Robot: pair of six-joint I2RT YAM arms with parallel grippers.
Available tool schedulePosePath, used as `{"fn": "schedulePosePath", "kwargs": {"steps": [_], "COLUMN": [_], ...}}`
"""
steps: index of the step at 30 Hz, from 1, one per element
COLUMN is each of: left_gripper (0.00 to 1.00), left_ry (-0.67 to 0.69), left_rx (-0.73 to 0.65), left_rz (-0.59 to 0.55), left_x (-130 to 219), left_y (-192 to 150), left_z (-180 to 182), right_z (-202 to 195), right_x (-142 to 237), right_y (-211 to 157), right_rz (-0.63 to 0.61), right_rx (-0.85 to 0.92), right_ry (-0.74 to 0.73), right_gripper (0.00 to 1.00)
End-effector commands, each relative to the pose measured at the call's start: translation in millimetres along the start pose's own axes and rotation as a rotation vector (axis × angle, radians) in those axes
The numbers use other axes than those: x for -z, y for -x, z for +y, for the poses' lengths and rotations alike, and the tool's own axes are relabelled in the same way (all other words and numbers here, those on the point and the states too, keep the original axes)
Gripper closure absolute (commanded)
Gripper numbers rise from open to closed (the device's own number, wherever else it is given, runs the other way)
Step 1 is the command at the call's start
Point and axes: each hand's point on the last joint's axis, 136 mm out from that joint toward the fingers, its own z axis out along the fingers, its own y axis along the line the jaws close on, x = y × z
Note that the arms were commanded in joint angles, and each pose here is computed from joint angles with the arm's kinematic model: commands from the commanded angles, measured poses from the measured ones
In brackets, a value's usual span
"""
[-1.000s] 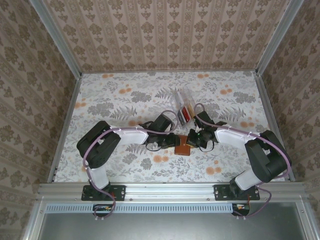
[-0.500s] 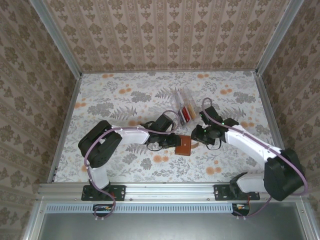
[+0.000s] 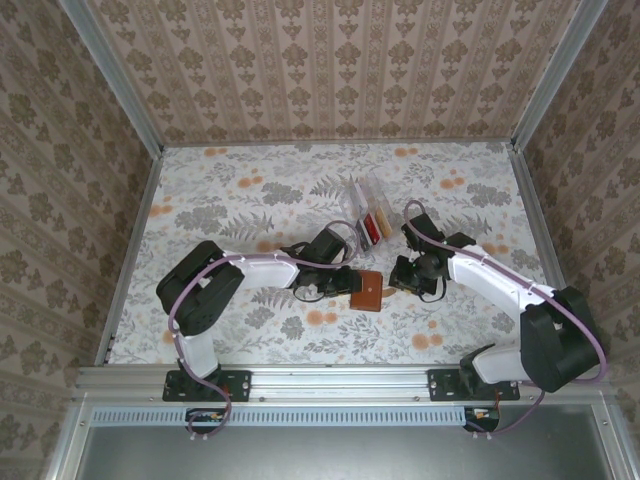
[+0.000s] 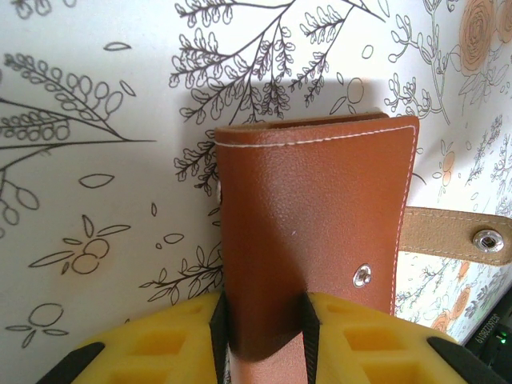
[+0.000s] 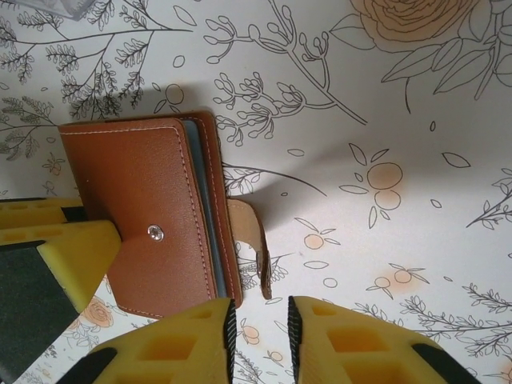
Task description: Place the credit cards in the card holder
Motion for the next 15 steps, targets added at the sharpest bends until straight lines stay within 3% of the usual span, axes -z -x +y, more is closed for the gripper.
{"fn": "schedulePosePath", "kwargs": {"steps": [1, 7, 15], "left_gripper": [0.69, 0.69, 0.69], "left_ry": [0.038, 0.037, 0.032], "left_rx": [-0.017, -0.018, -0.019], "left_rz": [0.011, 0.011, 0.012], "left_x": [-3, -3, -2], "left_y": [-4, -4, -3], "left_z": [5, 5, 3], "right_z": [0, -3, -4], "right_x": [-5, -16, -18], "right_y": [-1, -2, -2], "right_rz": [0.020, 0.043, 0.045], "right_rx": [0.011, 0.007, 0.009], "right_ry": [0.001, -0.012, -0.019], "right_gripper": [0.74, 0.76, 0.86]}}
